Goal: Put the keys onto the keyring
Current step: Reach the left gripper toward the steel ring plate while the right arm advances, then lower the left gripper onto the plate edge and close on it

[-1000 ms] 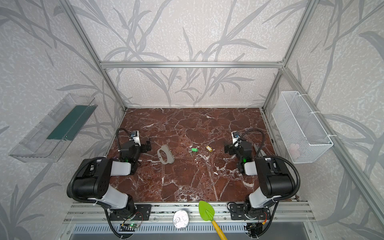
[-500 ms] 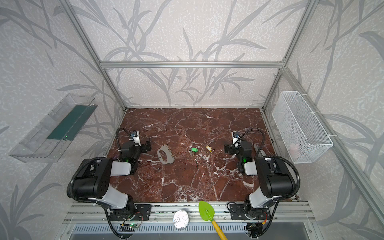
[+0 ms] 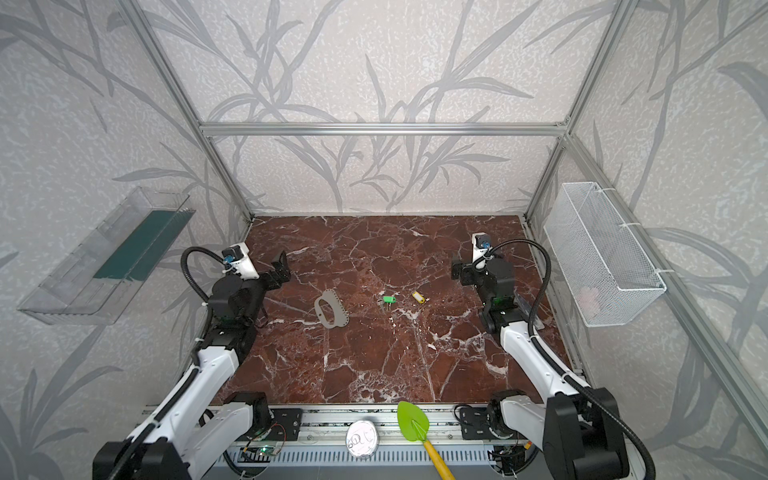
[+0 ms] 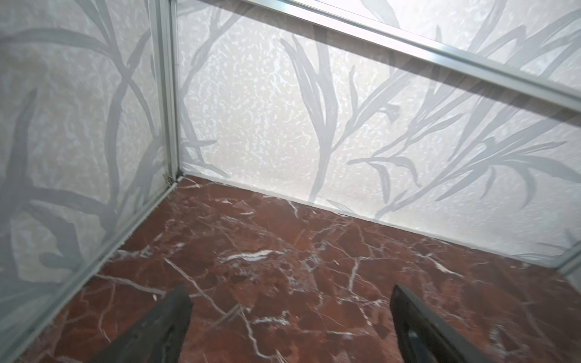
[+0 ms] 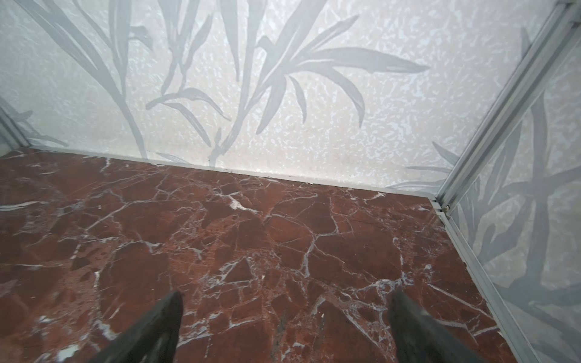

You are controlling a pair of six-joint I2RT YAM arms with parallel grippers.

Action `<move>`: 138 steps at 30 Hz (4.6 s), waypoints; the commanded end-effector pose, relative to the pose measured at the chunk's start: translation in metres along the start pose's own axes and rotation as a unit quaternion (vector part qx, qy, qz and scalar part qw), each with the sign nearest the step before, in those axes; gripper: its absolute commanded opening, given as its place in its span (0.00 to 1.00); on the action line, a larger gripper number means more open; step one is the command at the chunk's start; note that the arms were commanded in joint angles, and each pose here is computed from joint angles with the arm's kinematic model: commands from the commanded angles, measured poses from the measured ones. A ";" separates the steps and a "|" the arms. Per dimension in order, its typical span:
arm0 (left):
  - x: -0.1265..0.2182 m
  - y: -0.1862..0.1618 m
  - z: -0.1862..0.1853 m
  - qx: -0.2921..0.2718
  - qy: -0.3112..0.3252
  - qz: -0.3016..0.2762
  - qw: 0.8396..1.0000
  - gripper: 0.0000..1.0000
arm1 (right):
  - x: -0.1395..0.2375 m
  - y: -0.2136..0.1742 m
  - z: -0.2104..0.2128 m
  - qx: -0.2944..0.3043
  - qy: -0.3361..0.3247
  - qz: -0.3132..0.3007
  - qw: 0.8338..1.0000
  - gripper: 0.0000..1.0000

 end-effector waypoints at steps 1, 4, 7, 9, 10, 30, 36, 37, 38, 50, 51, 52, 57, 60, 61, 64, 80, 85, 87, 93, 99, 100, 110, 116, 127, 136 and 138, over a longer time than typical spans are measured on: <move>0.015 -0.022 0.002 0.080 0.032 0.073 0.994 0.99 | 0.014 -0.016 0.033 0.004 0.050 0.069 0.996 1.00; 0.025 -0.031 -0.002 0.086 0.047 0.103 0.990 0.99 | 0.022 -0.018 0.055 0.004 0.078 0.095 0.992 1.00; 0.031 -0.046 -0.007 0.083 0.050 0.142 0.985 0.97 | 0.027 -0.027 0.075 -0.010 0.110 0.114 0.987 0.98; 0.035 -0.060 -0.008 0.083 0.053 0.174 0.980 0.96 | 0.030 -0.034 0.088 -0.021 0.132 0.125 0.983 0.97; 0.037 -0.070 -0.009 0.084 0.054 0.195 0.976 0.94 | 0.030 -0.039 0.093 -0.028 0.140 0.132 0.981 0.96; 0.062 -0.231 -0.050 -0.128 0.059 0.445 0.884 0.61 | 0.039 -0.069 0.125 -0.026 0.197 0.180 0.964 0.86; 0.043 -0.243 -0.061 -0.180 0.052 0.453 0.872 0.58 | 0.045 -0.070 0.121 -0.015 0.190 0.183 0.964 0.86; 0.039 -0.244 -0.063 -0.186 0.051 0.453 0.871 0.58 | 0.046 -0.069 0.119 -0.014 0.187 0.183 0.965 0.86; 0.036 -0.245 -0.063 -0.192 0.052 0.452 0.870 0.57 | 0.048 -0.070 0.118 -0.012 0.186 0.183 0.965 0.86; 0.015 -0.268 -0.068 -0.253 0.053 0.481 0.838 0.39 | 0.057 -0.071 0.110 0.006 0.173 0.180 0.968 0.86; 0.014 -0.270 -0.067 -0.257 0.053 0.483 0.835 0.37 | 0.056 -0.072 0.110 0.006 0.172 0.181 0.968 0.86; 0.014 -0.272 -0.067 -0.260 0.054 0.486 0.833 0.36 | 0.056 -0.072 0.110 0.007 0.172 0.181 0.968 0.86; 0.011 -0.278 -0.064 -0.271 0.061 0.492 0.825 0.31 | 0.055 -0.073 0.109 0.008 0.170 0.183 0.968 0.86; 0.010 -0.279 -0.063 -0.275 0.063 0.492 0.823 0.28 | 0.055 -0.073 0.110 0.008 0.171 0.182 0.968 0.86; 0.010 -0.279 -0.063 -0.276 0.063 0.493 0.823 0.27 | 0.055 -0.073 0.110 0.007 0.170 0.182 0.968 0.86; 0.009 -0.279 -0.063 -0.277 0.062 0.492 0.823 0.25 | 0.054 -0.075 0.110 0.008 0.170 0.185 0.968 0.86; 0.011 -0.284 -0.065 -0.276 0.051 0.502 0.818 0.13 | 0.053 -0.076 0.110 0.010 0.168 0.188 0.968 0.86; 0.015 -0.286 -0.065 -0.270 0.048 0.507 0.817 0.10 | 0.053 -0.077 0.109 0.010 0.167 0.189 0.967 0.86; 0.017 -0.286 -0.065 -0.266 0.045 0.508 0.818 0.08 | 0.053 -0.077 0.109 0.010 0.167 0.189 0.967 0.86; 0.019 -0.284 -0.068 -0.261 0.033 0.504 0.822 0.08 | 0.053 -0.076 0.110 0.010 0.169 0.189 0.967 0.86; 0.018 -0.283 -0.067 -0.266 0.037 0.498 0.824 0.21 | 0.054 -0.077 0.109 0.010 0.168 0.189 0.967 0.86; 0.018 -0.282 -0.068 -0.267 0.036 0.498 0.824 0.22 | 0.054 -0.077 0.109 0.010 0.168 0.190 0.967 0.86; 0.015 -0.284 -0.073 -0.268 0.033 0.505 0.820 0.26 | 0.055 -0.076 0.108 0.013 0.167 0.189 0.968 0.86; 0.013 -0.285 -0.076 -0.266 0.038 0.516 0.813 0.24 | 0.056 -0.077 0.108 0.013 0.165 0.189 0.968 0.86; 0.012 -0.288 -0.074 -0.275 0.057 0.532 0.799 0.21 | 0.056 -0.078 0.107 0.017 0.163 0.191 0.968 0.86; 0.009 -0.291 -0.075 -0.276 0.058 0.534 0.797 0.19 | 0.056 -0.079 0.106 0.019 0.162 0.192 0.968 0.86; 0.009 -0.291 -0.075 -0.276 0.058 0.534 0.797 0.18 | 0.057 -0.079 0.106 0.020 0.162 0.193 0.967 0.86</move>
Point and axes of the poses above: each gripper's point midway between its finger pads, its own x axis back along the fingers, its own z axis along the line the jaws close on, y = z × x, the point moved 1 cm from there along x, back along the fingers, and after that the axes turned 8 degrees about x, right-handed, at the moved point
